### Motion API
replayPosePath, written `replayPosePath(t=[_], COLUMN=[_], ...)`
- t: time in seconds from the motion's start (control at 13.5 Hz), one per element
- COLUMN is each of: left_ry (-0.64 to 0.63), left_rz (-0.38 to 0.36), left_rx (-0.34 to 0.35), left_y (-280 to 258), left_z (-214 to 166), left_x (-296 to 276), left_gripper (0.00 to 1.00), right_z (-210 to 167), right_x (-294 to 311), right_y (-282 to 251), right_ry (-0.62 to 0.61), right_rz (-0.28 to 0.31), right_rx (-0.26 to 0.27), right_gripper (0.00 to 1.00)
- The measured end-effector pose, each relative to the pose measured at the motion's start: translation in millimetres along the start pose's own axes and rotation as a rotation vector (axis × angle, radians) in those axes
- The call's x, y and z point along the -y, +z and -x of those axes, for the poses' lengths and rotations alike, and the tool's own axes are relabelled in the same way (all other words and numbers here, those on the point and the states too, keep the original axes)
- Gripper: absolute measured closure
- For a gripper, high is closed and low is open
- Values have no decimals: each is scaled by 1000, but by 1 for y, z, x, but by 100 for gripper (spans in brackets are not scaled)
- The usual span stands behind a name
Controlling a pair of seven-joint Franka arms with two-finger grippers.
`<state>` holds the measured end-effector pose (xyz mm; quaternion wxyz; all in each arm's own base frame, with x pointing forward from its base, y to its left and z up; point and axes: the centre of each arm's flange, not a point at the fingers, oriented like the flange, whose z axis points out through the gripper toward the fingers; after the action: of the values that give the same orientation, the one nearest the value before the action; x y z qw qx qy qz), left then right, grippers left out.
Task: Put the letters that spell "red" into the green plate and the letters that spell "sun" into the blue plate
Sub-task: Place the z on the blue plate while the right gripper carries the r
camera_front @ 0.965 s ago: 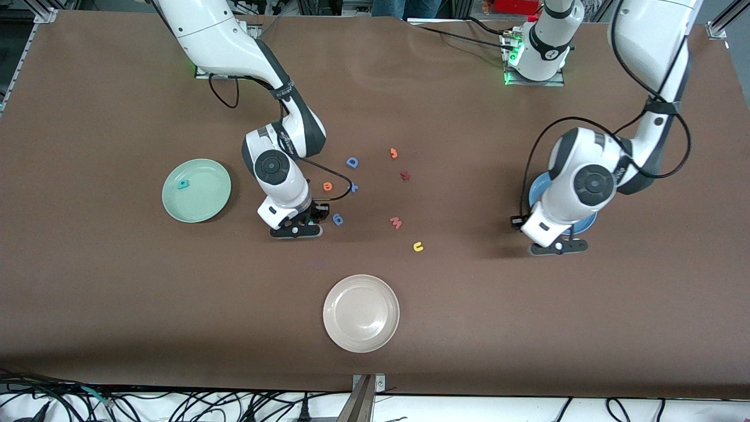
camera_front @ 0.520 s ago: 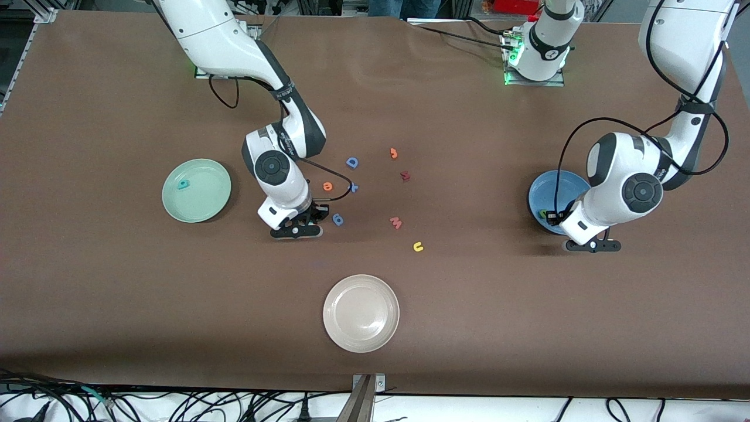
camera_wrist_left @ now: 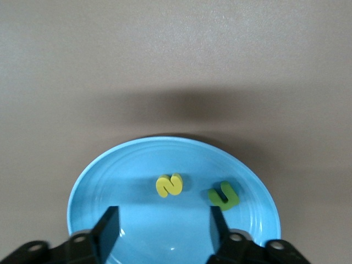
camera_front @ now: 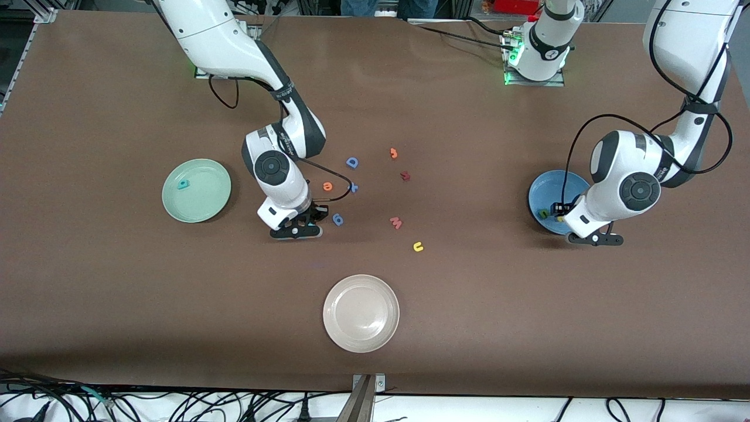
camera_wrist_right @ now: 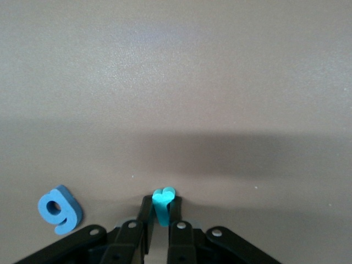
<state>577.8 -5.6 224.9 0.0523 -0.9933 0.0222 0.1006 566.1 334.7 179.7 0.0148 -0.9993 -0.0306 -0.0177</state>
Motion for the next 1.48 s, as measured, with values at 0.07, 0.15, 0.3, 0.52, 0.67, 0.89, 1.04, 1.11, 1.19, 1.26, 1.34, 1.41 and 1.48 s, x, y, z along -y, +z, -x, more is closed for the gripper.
replayPosePath(t=[0.07,0.15,0.3,0.52,0.67,0.89,1.04,1.11,1.19,1.26,1.34,1.41,1.48], left_ry=[-12,-36,-90,-182,-244,-343,-351,-338,-326,-313,-301,-290,-286], left_rz=[-3,-6,-3,76,111,142,155,161,171,185,200,214,223], left_rx=[-10,-23,-47,-54,-66,-82,-85,-88,-98,-111,-122,-129,-133], left_y=[-8,-17,-31,-47,-60,-69,-67,-66,-67,-70,-71,-69,-66], left_z=[1,1,2,3,1,-10,-17,-19,-23,-30,-38,-46,-54], left_x=[0,-3,-30,-100,-146,-209,-243,-259,-275,-291,-306,-320,-329], left_gripper=[11,2,0,0,0,0,0,0,0,0,0,0,0], right_z=[-1,-3,-6,-18,-27,-35,-34,-32,-30,-26,-21,-14,-7], right_x=[-1,-2,-4,-23,-50,-98,-131,-147,-164,-183,-202,-221,-238], right_y=[0,-2,-7,-33,-62,-104,-120,-122,-122,-120,-119,-118,-116], right_ry=[2,4,8,29,34,66,105,114,117,114,111,107,98], right_rz=[1,1,2,31,46,55,75,85,93,98,101,100,98], right_rx=[-1,-4,-3,33,69,140,193,216,233,248,264,278,293], right_gripper=[85,85,85,85,85,85,85,85,85,85,85,85,85])
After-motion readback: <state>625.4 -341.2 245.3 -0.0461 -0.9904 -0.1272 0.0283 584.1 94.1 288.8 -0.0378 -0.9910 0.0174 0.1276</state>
